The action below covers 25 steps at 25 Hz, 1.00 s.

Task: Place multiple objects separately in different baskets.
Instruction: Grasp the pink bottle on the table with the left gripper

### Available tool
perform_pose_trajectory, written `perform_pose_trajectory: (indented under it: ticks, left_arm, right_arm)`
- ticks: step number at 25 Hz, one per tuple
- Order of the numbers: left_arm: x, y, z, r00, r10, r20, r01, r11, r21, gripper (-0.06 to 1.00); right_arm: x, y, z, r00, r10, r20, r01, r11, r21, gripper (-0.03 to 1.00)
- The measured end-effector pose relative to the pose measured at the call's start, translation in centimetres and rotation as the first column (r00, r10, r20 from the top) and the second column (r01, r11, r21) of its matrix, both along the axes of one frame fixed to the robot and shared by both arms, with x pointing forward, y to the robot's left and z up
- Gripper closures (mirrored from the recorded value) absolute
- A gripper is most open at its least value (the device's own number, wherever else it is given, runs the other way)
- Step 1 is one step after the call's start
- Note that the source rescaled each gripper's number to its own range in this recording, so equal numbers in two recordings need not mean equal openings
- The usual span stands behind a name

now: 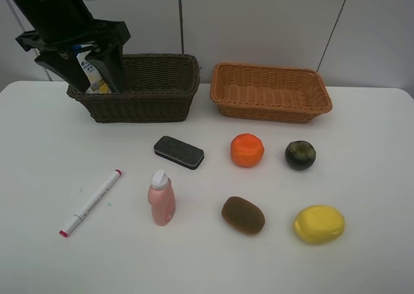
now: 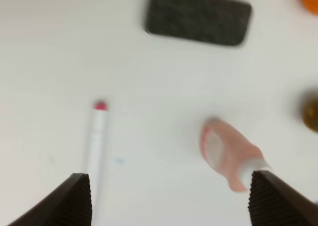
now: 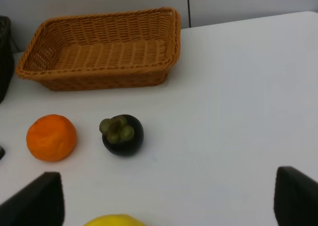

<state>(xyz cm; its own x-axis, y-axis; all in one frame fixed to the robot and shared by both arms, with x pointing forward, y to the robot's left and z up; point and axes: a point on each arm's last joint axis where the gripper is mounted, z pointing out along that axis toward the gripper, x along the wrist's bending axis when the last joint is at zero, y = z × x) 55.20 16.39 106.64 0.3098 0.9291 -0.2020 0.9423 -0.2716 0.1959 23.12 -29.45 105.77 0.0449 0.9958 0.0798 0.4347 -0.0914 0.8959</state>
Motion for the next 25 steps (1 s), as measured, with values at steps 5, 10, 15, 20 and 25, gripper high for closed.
perform_pose_trajectory:
  ticks: [5, 10, 15, 20, 25]
  left_arm:
    - [-3.5, -5.4, -1.1, 0.99, -0.137, -0.04, 0.138, 0.99, 0.037, 0.13]
    - [-5.2, -9.0, -3.6, 0.977, -0.179, -0.113, 0.189, 0.978, 0.085, 0.13]
    - [-5.9, -11.3, -7.8, 0.956, -0.214, -0.203, 0.244, 0.96, 0.14, 0.13]
    - [-5.4, -11.7, -10.5, 0.947, -0.216, -0.239, 0.263, 0.946, 0.188, 0.13]
    - [-5.1, -11.8, -11.6, 0.945, -0.218, -0.242, 0.27, 0.94, 0.208, 0.13]
  right_arm:
    - [0.0, 0.0, 0.0, 1.0, 0.0, 0.0, 0.0, 1.0, 0.0, -0.03]
    - [0.0, 0.0, 0.0, 1.0, 0.0, 0.0, 0.0, 1.0, 0.0, -0.03]
    - [0.0, 0.0, 0.0, 1.0, 0.0, 0.0, 0.0, 1.0, 0.0, -0.03]
    - [0.0, 0.0, 0.0, 1.0, 0.0, 0.0, 0.0, 1.0, 0.0, -0.03]
    - [0.0, 0.0, 0.0, 1.0, 0.0, 0.0, 0.0, 1.0, 0.0, -0.03]
